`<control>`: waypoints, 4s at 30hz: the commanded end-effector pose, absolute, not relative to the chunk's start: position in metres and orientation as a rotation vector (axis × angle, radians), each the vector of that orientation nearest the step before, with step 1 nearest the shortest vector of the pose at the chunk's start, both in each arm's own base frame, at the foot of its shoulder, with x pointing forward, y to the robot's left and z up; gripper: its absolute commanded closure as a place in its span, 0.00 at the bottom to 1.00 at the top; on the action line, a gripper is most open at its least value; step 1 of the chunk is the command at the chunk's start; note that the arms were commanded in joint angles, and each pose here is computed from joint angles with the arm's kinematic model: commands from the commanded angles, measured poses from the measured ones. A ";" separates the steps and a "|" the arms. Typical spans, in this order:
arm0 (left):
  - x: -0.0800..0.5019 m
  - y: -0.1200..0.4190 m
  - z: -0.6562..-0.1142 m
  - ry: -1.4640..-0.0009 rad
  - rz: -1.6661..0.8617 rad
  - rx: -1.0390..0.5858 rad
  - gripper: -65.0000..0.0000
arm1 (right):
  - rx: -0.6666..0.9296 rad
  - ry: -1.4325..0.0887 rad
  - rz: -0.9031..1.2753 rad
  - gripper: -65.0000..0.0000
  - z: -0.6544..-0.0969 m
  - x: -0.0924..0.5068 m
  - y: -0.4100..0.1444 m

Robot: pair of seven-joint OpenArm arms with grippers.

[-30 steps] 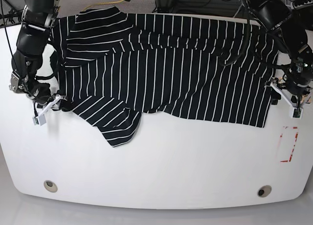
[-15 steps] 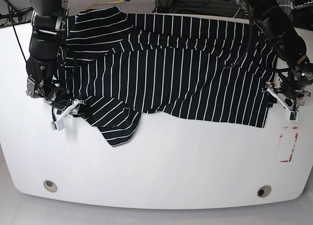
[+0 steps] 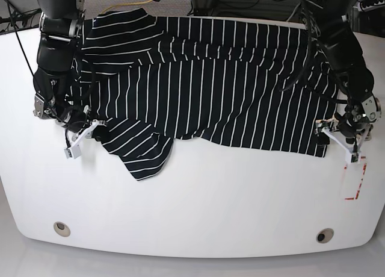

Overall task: Fold the T-shirt properly
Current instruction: 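Grasp the hem corners with both grippers, then fold the hem back over the shirt toward the held collar edge, then regrasp the folded shirt with the right gripper and pull it outward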

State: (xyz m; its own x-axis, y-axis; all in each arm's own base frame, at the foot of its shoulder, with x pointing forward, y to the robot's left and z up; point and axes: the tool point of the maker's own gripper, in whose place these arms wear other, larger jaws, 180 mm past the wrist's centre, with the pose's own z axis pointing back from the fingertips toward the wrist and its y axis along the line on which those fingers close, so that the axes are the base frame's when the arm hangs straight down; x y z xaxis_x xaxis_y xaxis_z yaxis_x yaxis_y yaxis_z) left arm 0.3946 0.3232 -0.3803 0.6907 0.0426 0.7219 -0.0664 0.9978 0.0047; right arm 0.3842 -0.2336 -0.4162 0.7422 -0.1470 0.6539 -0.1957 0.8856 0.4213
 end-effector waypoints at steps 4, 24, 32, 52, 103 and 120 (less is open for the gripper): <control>0.417 0.327 -0.368 -0.858 0.088 0.007 0.12 | 0.468 -0.805 0.064 1.00 -0.391 0.399 -0.242; 0.425 0.286 -0.400 -0.774 -0.021 -0.053 1.00 | 0.462 -0.814 0.073 1.00 -0.386 0.402 -0.243; 0.432 0.287 -0.386 -0.813 -0.030 -0.048 1.00 | 0.425 -0.882 0.128 1.00 -0.359 0.413 -0.248; 0.381 0.304 -0.311 -0.921 -0.109 0.102 1.00 | 0.194 -0.883 0.321 1.00 -0.293 0.378 -0.272; 0.229 0.298 -0.333 -0.555 -0.363 0.297 0.32 | 0.195 -0.822 0.282 0.17 -0.302 0.266 -0.259; 0.193 0.285 -0.382 -0.412 -0.356 0.195 0.32 | 0.310 -0.663 0.155 0.17 -0.375 0.329 -0.261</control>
State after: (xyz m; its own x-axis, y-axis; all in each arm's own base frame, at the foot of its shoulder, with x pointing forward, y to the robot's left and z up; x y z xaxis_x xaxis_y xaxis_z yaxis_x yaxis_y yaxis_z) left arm 0.1860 0.2825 -0.3887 0.8677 -0.3704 0.3316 0.3017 0.9224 0.2411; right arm 0.3144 -0.2576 -0.3899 0.8123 0.0581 0.5803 -0.2337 0.9441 0.2326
